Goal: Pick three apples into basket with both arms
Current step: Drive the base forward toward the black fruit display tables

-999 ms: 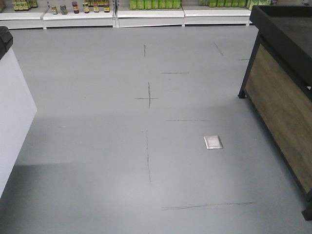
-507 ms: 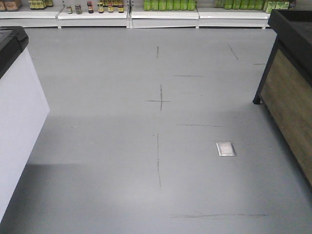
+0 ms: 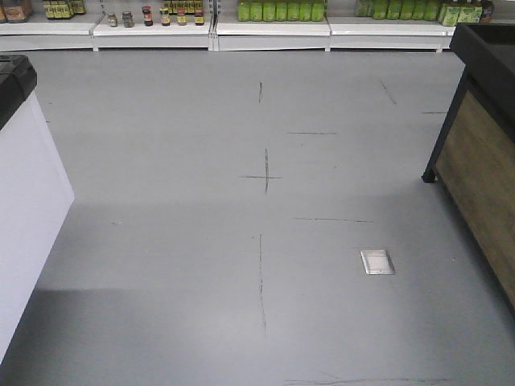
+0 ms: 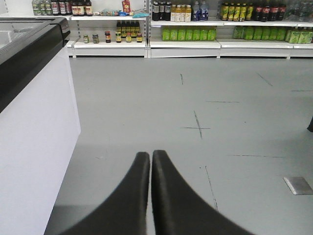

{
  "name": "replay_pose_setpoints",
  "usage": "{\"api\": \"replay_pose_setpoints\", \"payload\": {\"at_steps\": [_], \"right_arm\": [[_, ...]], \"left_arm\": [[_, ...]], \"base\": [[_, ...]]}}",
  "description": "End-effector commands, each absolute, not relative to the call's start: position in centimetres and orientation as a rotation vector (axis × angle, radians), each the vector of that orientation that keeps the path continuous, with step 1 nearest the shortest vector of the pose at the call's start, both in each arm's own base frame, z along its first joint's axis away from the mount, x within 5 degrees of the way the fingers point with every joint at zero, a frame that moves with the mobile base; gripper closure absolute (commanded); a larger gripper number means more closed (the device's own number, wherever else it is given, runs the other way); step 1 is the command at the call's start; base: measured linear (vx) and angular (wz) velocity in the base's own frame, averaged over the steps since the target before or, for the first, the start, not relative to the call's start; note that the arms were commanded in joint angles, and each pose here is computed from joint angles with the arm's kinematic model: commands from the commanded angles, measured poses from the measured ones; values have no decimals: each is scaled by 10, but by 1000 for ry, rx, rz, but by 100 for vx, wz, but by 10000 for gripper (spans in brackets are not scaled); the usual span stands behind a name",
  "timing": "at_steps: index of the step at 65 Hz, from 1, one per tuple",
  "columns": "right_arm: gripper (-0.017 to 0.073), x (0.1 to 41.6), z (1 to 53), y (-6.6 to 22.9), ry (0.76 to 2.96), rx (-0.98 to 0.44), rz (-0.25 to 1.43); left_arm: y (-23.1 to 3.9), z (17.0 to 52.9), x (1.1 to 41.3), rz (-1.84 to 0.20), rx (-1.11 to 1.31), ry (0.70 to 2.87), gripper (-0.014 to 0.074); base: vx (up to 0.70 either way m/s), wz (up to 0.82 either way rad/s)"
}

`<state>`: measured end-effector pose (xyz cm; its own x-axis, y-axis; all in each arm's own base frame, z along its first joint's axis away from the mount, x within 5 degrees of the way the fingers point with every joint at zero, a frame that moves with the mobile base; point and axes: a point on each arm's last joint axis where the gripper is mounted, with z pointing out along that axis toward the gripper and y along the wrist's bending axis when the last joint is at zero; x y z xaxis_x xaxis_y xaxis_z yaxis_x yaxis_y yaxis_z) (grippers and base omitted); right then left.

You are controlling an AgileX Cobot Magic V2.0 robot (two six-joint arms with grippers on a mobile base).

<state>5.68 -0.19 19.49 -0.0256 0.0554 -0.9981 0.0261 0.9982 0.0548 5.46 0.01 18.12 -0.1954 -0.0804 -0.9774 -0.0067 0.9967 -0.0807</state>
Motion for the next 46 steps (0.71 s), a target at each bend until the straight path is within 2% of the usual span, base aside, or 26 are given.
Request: {"api": "replay_pose_setpoints", "payload": {"at_steps": [1,23,46], "right_arm": [[563,57,198,-1,1533,43,14],[563,57,198,-1,1533,43,14],[563,57,198,-1,1533,43,14]], "left_arm": [[-1,181,56,-88,-64,1711,600],[-1,181,56,-88,-64,1711,600],[-1,181,56,-88,-64,1711,600]], "base": [[19,-5],[21,-10],[22,-24]]}}
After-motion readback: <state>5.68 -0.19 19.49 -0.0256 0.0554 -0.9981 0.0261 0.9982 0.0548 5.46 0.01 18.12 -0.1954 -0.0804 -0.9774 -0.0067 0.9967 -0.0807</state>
